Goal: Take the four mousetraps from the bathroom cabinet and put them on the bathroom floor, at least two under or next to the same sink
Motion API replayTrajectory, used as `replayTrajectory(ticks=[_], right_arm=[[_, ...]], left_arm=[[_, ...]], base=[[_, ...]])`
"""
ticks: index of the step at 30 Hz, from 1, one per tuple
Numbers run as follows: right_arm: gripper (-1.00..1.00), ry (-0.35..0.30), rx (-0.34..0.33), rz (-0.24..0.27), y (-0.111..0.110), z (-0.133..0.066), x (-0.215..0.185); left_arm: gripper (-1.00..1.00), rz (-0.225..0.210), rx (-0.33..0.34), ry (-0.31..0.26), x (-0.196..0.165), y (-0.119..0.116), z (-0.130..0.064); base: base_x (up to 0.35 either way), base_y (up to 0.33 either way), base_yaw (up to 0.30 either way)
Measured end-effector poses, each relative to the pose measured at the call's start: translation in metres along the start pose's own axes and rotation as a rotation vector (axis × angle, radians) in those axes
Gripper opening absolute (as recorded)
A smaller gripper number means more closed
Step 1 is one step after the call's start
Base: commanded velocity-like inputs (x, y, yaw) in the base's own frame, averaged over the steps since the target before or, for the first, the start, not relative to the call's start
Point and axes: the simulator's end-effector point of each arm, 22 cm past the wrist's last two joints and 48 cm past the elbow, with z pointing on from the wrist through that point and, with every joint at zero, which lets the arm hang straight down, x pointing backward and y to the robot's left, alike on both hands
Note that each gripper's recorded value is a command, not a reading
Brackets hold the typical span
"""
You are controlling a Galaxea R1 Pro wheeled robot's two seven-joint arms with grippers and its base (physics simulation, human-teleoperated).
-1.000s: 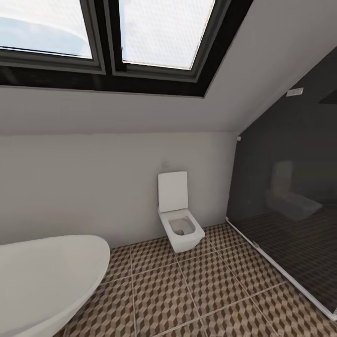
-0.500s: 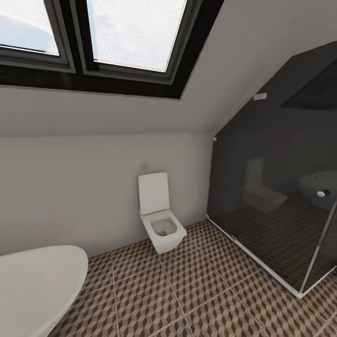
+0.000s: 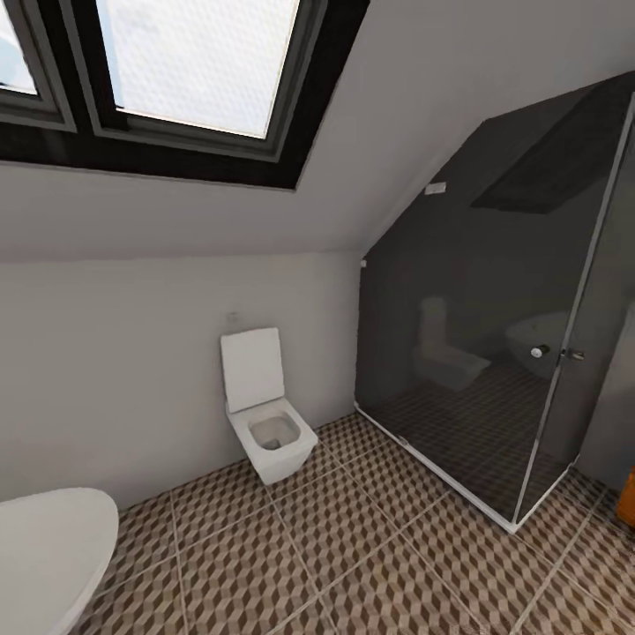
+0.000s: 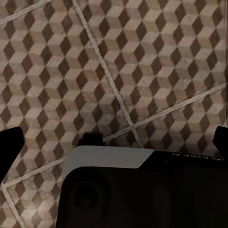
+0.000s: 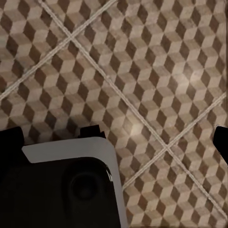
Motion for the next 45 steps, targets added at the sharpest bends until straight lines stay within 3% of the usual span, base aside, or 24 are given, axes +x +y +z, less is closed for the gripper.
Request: replayTrajectory(ticks=[45], right_arm=[[1.0,-0.008,-0.001,0.001,0.0005,-0.0002,-0.0036]], left_arm=[[1.0,0.0,0.001,-0.011,-0.0045,-0.0005,-0.0004]], base=[[0.0,0.0,-0.291]])
